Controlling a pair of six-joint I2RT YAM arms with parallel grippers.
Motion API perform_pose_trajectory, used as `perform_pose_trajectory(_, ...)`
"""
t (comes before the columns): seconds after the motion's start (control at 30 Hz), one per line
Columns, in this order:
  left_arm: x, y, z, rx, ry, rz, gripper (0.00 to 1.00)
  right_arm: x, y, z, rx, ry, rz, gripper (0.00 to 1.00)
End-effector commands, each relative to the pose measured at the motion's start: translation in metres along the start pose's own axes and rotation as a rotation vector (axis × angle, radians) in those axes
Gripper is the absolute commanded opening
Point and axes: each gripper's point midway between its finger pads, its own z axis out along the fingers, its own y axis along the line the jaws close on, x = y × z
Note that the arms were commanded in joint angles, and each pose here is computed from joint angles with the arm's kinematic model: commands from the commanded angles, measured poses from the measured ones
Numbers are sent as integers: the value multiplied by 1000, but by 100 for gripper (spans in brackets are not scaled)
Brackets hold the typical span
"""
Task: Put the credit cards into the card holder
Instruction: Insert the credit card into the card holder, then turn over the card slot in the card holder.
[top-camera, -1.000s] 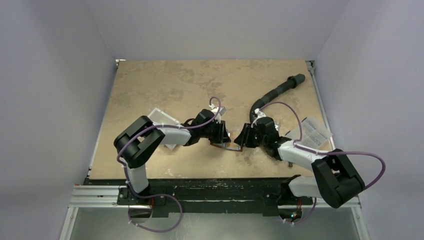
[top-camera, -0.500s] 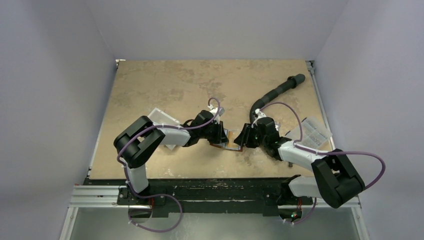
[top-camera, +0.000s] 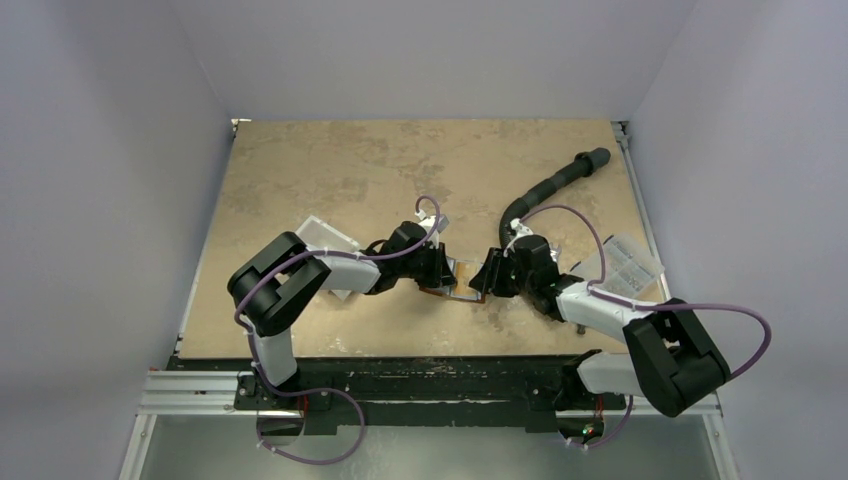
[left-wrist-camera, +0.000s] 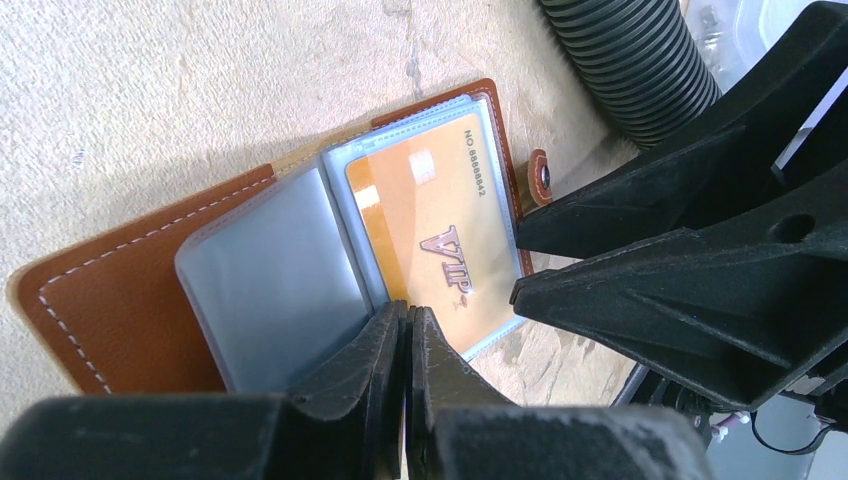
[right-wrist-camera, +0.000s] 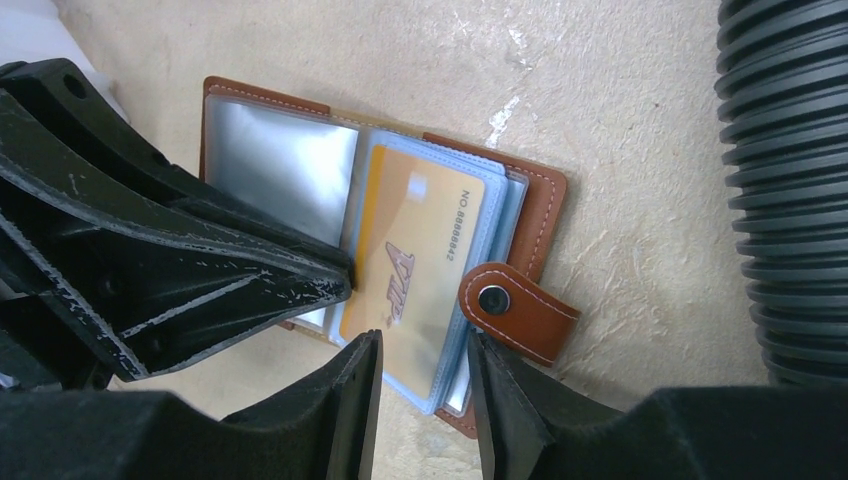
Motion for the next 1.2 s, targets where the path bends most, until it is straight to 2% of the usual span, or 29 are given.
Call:
perform_pose_trajectory(0.0,30,29,0,-84,78,-2,0,-8,0,-3,10,-29,-21,45)
perform_pose_trajectory(0.57,31,27,0,-73,80,-1,0,-12,12,-6,-61,-48,-53,42)
perform_pose_trajectory(1.17,31,26,1,-65,83,-1,0,-5,4,0,-33,-21,-46,42)
